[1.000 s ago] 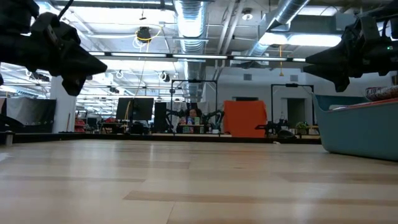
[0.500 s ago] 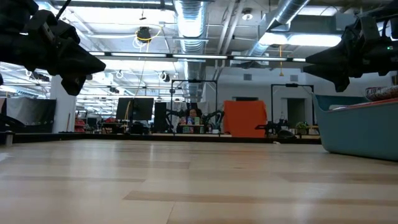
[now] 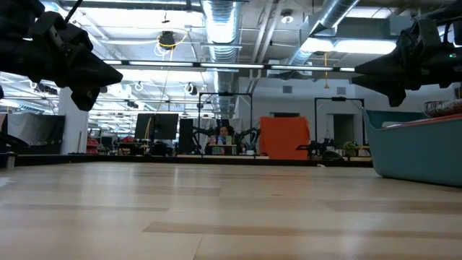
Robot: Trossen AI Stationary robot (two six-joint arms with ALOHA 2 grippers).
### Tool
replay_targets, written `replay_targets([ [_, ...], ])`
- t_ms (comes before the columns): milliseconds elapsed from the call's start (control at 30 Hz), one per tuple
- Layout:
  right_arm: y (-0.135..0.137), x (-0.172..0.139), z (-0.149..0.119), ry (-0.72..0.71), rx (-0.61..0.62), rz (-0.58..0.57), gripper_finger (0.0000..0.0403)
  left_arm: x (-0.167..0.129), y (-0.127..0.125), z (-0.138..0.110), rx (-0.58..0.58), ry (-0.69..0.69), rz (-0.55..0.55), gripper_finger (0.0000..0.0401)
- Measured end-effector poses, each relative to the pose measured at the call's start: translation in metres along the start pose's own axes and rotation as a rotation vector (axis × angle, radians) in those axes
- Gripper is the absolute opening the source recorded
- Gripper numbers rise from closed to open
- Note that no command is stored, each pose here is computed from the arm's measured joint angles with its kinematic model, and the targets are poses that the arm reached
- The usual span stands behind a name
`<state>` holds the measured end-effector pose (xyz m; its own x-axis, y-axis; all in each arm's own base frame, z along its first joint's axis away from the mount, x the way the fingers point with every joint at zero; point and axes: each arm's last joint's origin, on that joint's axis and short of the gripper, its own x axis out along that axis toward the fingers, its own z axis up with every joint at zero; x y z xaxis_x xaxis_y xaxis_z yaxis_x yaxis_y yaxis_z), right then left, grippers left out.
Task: Sort popcorn bags into baskets
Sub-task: Return to home position
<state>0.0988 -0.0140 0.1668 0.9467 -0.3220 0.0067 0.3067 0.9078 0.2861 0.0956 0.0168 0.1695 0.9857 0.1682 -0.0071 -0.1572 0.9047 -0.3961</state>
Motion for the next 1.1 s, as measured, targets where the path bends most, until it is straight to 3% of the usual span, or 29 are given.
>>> replay_targets([
  [1100,0.0000,0.0000,0.0000,0.000,0.000,0.000,0.0184,0.0000,0.0000,0.0000,0.000,0.001,-0.002,0.0000],
])
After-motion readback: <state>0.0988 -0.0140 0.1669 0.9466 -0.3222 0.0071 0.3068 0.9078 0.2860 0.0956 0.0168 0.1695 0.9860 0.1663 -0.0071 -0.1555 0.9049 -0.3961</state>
